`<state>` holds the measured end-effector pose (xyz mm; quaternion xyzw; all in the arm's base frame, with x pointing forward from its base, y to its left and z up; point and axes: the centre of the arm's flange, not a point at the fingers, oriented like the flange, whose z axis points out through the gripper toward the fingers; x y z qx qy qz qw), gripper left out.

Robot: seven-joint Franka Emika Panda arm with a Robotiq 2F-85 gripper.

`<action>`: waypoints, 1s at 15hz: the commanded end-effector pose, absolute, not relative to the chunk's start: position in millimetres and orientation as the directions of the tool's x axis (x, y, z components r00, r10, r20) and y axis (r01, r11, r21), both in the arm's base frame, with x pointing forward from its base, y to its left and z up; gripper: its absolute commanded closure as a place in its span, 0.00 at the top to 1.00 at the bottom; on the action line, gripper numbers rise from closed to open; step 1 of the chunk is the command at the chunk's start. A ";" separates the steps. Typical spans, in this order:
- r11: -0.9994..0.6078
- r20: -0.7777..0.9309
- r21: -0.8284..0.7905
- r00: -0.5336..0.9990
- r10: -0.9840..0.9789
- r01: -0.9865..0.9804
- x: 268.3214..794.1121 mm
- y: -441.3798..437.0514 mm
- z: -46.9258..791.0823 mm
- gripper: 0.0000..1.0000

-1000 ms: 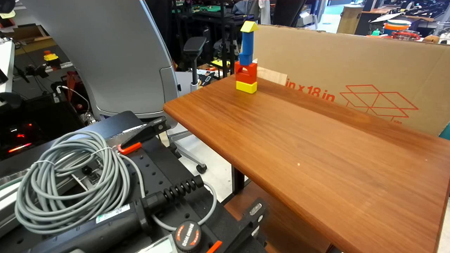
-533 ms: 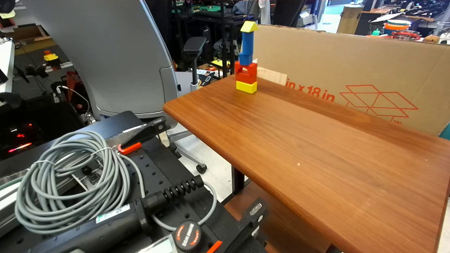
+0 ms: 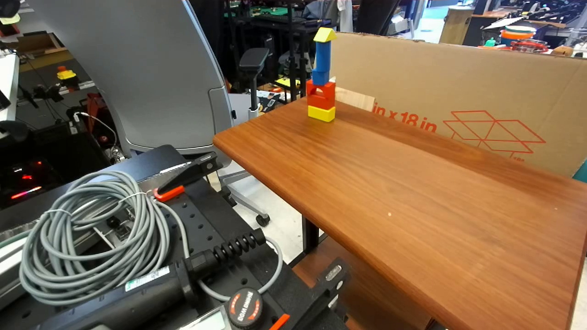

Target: Remove the yellow toy from the top of the toy tower and put it on the table

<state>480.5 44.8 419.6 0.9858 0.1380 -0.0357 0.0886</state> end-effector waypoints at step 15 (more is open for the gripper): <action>-0.989 -0.049 0.000 0.988 0.150 0.150 616.6 158.6 342.8 1.00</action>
